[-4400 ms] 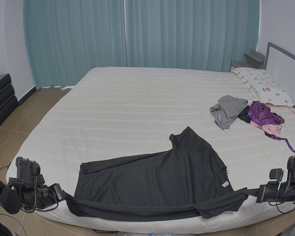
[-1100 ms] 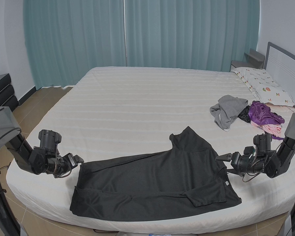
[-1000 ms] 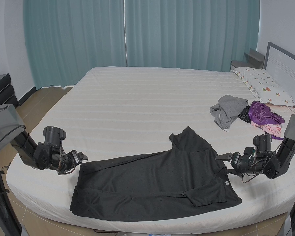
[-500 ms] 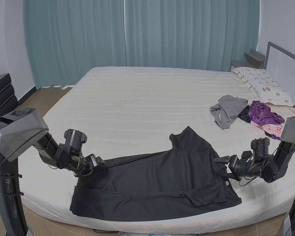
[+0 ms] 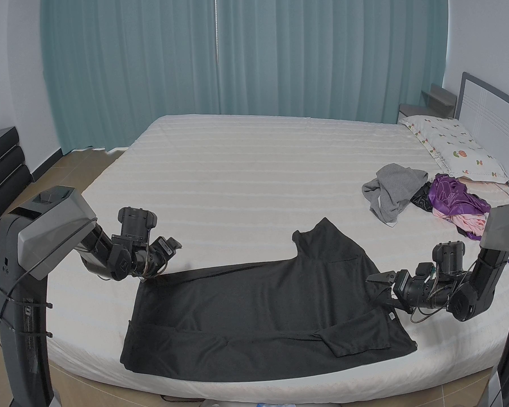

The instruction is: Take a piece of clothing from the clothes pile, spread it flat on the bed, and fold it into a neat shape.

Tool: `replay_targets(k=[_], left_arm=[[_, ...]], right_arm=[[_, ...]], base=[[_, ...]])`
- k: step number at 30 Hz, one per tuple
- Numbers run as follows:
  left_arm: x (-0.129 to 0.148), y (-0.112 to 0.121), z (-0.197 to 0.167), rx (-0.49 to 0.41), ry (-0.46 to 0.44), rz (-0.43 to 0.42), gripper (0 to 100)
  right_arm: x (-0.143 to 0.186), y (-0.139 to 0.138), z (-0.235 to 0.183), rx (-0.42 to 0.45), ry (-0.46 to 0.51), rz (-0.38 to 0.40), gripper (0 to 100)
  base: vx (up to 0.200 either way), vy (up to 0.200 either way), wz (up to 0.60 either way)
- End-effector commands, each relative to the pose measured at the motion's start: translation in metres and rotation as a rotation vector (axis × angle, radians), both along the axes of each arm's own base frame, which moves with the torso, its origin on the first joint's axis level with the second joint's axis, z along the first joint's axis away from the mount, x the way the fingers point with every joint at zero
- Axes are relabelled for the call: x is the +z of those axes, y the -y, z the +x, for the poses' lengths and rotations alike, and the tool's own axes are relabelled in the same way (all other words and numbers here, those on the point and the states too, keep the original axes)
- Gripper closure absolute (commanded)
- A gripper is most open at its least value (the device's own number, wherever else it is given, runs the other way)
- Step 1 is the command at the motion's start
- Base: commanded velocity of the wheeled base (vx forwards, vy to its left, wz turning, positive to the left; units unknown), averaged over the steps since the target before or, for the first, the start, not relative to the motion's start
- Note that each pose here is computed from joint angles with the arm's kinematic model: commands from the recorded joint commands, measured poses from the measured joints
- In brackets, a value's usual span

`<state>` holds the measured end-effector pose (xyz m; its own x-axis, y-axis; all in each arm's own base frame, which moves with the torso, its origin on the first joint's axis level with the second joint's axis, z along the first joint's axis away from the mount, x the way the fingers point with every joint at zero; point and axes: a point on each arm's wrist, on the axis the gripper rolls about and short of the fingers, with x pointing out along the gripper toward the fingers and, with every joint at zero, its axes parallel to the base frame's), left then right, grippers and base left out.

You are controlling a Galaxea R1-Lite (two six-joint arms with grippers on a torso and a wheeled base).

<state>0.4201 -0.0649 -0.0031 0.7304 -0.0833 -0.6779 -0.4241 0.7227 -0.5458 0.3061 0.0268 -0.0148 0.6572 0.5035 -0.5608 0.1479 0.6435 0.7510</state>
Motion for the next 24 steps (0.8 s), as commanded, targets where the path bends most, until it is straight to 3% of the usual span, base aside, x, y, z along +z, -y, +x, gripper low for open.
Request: replay_targets(k=[1, 6, 9, 19, 22, 24], left_arm=[[-0.003, -0.016, 0.020, 0.090, 0.074, -0.056, 0], [0.006, -0.037, 0.030, 0.214, 0.169, -0.140, 0], [0.004, -0.043, 0.028, 0.232, 0.161, -0.149, 0], [-0.002, -0.041, 0.023, 0.181, 0.144, -0.103, 0], [0.001, -0.039, 0.024, 0.167, 0.159, -0.116, 0], [0.005, -0.030, 0.027, 0.120, 0.217, -0.149, 0]], right_arm=[[-0.004, -0.001, -0.002, 0.005, -0.008, -0.002, 0], [-0.004, -0.001, -0.002, 0.006, -0.009, -0.003, 0], [-0.004, -0.001, -0.002, 0.006, -0.009, -0.003, 0], [-0.004, -0.001, -0.003, 0.008, -0.009, -0.005, 0], [-0.004, -0.001, -0.003, 0.008, -0.009, -0.005, 0], [-0.004, -0.001, -0.003, 0.008, -0.011, -0.005, 0]], base=[[0.000, 0.000, 0.00], [0.000, 0.000, 0.00], [0.000, 0.000, 0.00], [0.000, 0.000, 0.00], [0.000, 0.000, 0.00], [0.000, 0.000, 0.00]])
